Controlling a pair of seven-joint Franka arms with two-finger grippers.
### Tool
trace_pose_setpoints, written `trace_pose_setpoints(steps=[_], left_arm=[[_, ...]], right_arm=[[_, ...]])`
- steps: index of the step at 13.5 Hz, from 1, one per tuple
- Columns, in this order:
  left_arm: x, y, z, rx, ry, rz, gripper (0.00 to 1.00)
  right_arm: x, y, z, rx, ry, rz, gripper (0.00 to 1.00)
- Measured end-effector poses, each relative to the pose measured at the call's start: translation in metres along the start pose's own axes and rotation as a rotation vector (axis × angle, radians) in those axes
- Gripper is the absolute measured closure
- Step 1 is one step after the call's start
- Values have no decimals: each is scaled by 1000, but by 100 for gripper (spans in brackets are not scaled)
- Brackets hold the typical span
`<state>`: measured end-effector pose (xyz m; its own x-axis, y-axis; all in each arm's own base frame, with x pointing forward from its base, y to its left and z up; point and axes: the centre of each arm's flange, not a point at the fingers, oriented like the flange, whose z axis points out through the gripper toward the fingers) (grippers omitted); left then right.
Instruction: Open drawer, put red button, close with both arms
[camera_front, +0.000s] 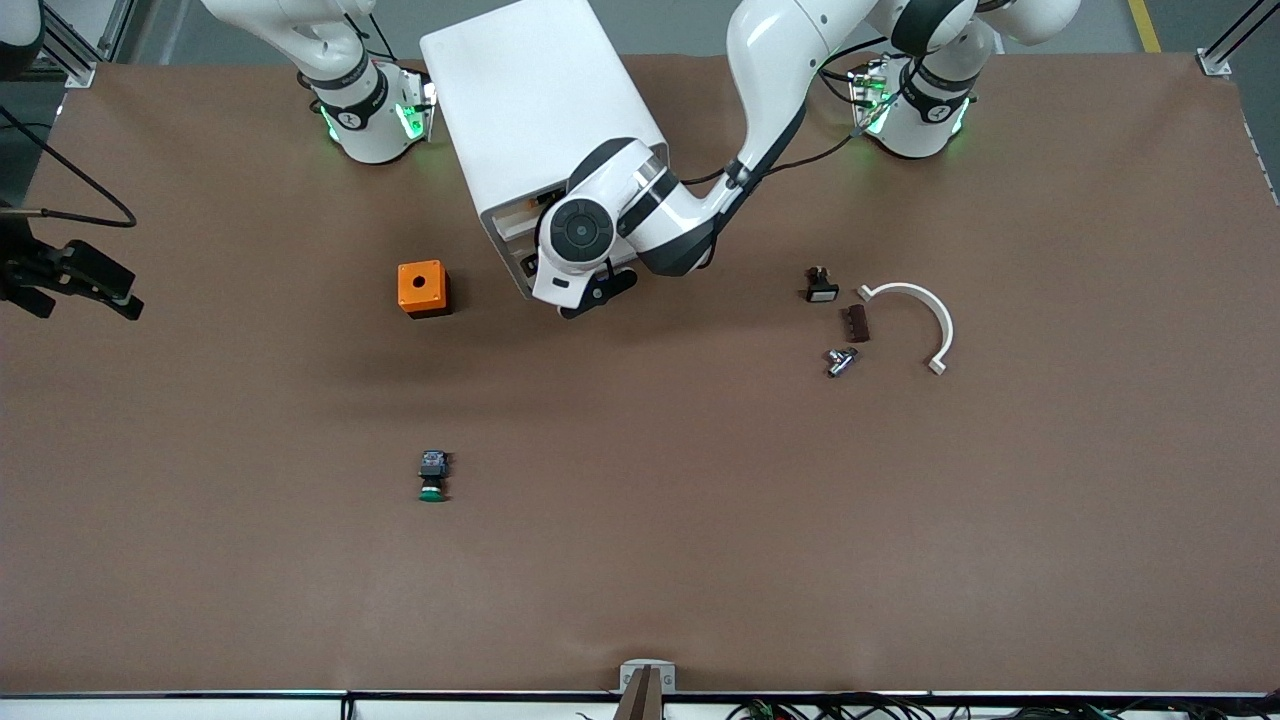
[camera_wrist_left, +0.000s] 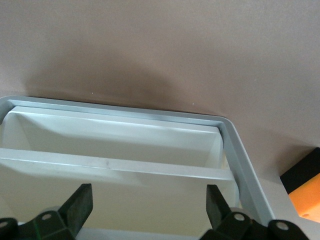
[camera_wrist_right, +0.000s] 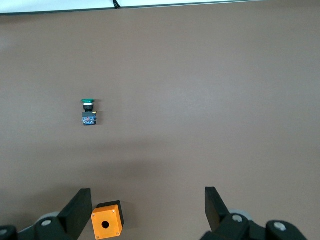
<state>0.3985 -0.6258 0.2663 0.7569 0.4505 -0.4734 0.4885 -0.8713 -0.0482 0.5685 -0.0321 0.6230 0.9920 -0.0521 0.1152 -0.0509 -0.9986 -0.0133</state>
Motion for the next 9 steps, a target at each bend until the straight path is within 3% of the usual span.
trace_pose_setpoints(steps=[2, 4, 7, 9], left_arm=[[24, -1, -18, -27, 27, -40, 0], [72, -9, -65, -82, 82, -98, 0], [130, -35, -150, -140, 237, -138, 0], [153, -59, -200, -125, 332, -137, 0]], right_arm=[[0, -1, 0, 0, 2, -2, 0], [0, -3, 0, 1, 3, -5, 0], [0, -3, 0, 1, 3, -4, 0], [0, -2, 0, 1, 3, -3, 0]])
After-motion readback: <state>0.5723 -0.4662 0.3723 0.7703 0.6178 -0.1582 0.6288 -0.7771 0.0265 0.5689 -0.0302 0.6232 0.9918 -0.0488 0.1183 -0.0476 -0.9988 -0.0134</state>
